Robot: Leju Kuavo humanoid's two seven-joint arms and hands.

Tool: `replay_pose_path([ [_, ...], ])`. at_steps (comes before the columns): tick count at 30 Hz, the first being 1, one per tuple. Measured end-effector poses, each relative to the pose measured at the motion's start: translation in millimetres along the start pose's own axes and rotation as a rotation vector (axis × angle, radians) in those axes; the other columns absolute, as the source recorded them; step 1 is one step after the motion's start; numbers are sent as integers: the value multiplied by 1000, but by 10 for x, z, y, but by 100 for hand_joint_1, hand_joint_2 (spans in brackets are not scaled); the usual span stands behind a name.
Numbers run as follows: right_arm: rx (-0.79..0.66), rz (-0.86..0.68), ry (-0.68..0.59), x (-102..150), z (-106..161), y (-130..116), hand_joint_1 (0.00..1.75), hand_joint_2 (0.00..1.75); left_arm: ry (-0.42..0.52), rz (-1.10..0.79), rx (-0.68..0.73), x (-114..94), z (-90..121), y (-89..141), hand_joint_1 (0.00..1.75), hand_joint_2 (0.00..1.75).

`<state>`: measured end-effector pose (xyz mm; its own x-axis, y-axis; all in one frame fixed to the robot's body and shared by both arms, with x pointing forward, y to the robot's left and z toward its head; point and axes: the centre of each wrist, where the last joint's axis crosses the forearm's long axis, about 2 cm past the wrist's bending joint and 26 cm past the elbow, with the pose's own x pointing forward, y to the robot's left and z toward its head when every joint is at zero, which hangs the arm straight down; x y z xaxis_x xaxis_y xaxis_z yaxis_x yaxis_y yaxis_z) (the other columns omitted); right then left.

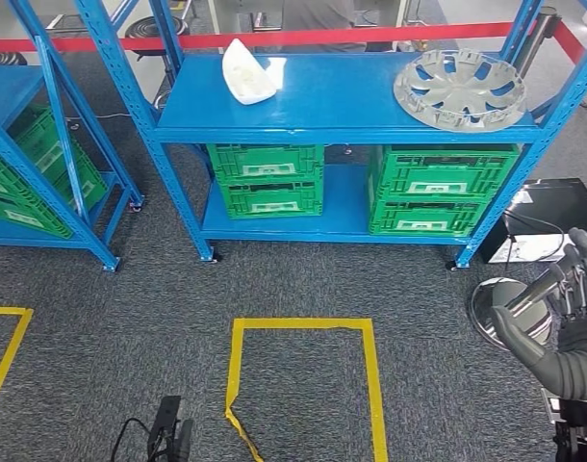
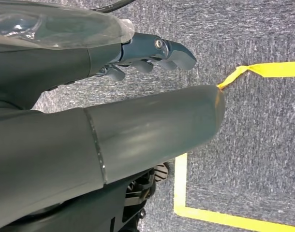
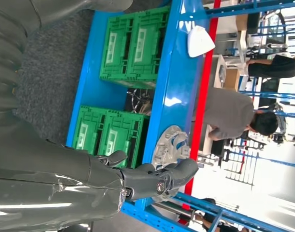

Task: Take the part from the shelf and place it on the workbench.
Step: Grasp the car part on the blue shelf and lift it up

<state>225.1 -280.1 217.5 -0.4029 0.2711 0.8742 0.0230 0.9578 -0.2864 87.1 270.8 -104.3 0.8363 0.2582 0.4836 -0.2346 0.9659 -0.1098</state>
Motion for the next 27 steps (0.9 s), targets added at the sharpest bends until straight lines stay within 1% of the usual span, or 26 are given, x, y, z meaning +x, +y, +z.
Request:
replay_pose_path([
  [27,4,-17,-32,43,-28,65,0,175,1,12,3,-41,14,-3,0,0],
])
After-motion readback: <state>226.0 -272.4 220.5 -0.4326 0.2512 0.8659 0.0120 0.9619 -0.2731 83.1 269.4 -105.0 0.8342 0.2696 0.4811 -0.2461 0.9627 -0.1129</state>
